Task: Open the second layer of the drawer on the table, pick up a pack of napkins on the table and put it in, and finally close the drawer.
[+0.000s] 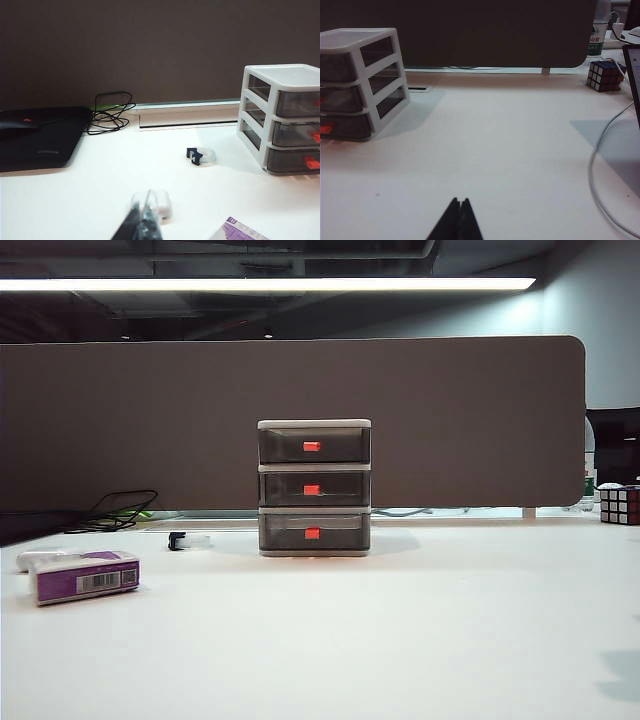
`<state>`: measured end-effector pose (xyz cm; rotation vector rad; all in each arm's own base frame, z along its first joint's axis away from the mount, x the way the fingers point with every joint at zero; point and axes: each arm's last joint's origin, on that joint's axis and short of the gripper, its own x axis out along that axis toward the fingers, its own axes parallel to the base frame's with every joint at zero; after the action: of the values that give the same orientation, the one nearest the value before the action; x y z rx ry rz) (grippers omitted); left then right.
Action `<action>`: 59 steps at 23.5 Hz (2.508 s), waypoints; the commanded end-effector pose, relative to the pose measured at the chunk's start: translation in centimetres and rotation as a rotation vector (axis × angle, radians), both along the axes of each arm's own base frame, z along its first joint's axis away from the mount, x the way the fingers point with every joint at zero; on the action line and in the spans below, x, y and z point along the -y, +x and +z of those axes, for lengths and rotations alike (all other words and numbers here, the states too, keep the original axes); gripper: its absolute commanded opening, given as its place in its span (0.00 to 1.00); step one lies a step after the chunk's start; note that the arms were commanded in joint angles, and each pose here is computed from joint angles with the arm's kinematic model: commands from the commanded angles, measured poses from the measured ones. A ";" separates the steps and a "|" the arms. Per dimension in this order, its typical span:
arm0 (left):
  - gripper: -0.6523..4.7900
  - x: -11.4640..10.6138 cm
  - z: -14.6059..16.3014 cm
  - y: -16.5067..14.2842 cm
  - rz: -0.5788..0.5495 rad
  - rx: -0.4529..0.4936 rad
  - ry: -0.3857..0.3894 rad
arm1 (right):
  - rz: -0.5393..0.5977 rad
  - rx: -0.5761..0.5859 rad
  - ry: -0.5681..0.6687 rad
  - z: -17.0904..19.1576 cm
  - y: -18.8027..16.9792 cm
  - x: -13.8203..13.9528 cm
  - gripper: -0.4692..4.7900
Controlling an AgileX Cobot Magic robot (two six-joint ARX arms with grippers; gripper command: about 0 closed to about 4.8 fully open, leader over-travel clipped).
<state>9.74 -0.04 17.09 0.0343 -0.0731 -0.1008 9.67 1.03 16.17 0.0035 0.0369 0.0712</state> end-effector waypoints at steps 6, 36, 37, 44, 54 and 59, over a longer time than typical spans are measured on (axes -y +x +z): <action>0.11 0.0 0.3 0.0 -0.003 0.013 -0.001 | -0.001 0.012 0.001 0.0 0.0 0.0 0.08; 0.27 3.5 0.7 -0.7 -0.442 -0.048 -0.324 | 0.650 -0.058 0.147 -0.2 -0.7 -1.7 0.08; 0.28 3.8 0.6 -0.7 -0.431 -0.059 -0.329 | 0.650 -0.031 0.139 0.1 -0.7 -1.7 0.08; 0.28 7.0 0.3 0.4 -0.443 -0.125 -0.275 | 0.553 0.053 0.191 1.2 -0.6 -1.7 0.08; 0.35 13.2 1.0 9.0 -0.451 -0.217 -0.136 | 0.547 -0.019 0.104 5.0 1.9 -3.3 0.08; 0.33 15.2 0.6 11.7 -0.501 -0.163 -0.161 | 0.599 -0.092 0.095 6.2 6.4 -4.8 0.08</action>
<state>21.04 -14.92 17.02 -0.1383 0.1310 -0.5566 15.36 5.58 21.58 0.1047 0.1692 0.6534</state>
